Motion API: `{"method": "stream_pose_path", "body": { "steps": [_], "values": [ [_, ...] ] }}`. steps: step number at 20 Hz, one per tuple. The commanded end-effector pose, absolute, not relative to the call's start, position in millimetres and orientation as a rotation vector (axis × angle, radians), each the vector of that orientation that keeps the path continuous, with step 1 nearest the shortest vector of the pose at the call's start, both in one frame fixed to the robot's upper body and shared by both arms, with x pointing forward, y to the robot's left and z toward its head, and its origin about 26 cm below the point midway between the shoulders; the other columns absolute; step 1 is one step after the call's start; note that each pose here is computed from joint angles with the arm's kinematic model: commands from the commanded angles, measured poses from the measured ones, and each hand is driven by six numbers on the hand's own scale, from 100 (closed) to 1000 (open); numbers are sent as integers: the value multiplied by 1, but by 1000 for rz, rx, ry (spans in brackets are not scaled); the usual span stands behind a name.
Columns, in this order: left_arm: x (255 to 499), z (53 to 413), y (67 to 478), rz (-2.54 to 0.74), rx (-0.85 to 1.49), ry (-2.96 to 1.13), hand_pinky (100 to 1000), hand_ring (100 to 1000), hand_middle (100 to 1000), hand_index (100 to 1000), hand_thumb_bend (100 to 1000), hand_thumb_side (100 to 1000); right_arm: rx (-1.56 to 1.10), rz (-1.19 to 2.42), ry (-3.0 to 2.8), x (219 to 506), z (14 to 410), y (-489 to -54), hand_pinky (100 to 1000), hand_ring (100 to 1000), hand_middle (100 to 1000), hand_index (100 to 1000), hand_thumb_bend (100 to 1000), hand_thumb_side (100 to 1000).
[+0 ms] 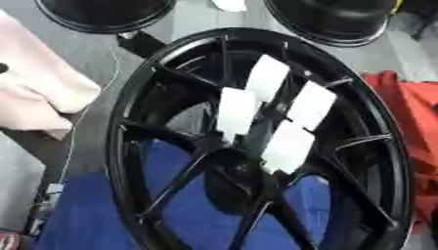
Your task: Pull the pin out of the wheel hub.
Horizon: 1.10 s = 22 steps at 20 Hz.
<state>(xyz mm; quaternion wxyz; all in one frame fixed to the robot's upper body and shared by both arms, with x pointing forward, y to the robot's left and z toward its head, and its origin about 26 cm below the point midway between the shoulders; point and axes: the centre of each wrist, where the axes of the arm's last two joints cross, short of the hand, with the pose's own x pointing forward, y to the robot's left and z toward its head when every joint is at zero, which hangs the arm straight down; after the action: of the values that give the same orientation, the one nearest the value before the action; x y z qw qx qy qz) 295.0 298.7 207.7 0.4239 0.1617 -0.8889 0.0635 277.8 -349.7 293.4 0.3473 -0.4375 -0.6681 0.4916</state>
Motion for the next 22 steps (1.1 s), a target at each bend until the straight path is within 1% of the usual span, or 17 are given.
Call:
{"method": "stream_pose_path", "body": {
  "steps": [1,13,22],
  "values": [
    [293,217,300,154,417,-2258,905,581,513,657,100,630,-1178,1282,-1748,275,303,-350,835,734,707,790,467,161],
    [294,217,299,147,411,-2262,904,582,513,655,100,631,-1147,1310,-1772,276,305,-346,831,731,712,794,469,154],
    [295,219,295,125,387,-2261,904,584,513,655,100,631,-1038,1523,-1770,282,319,-321,847,757,734,807,489,131]
  ]
}}
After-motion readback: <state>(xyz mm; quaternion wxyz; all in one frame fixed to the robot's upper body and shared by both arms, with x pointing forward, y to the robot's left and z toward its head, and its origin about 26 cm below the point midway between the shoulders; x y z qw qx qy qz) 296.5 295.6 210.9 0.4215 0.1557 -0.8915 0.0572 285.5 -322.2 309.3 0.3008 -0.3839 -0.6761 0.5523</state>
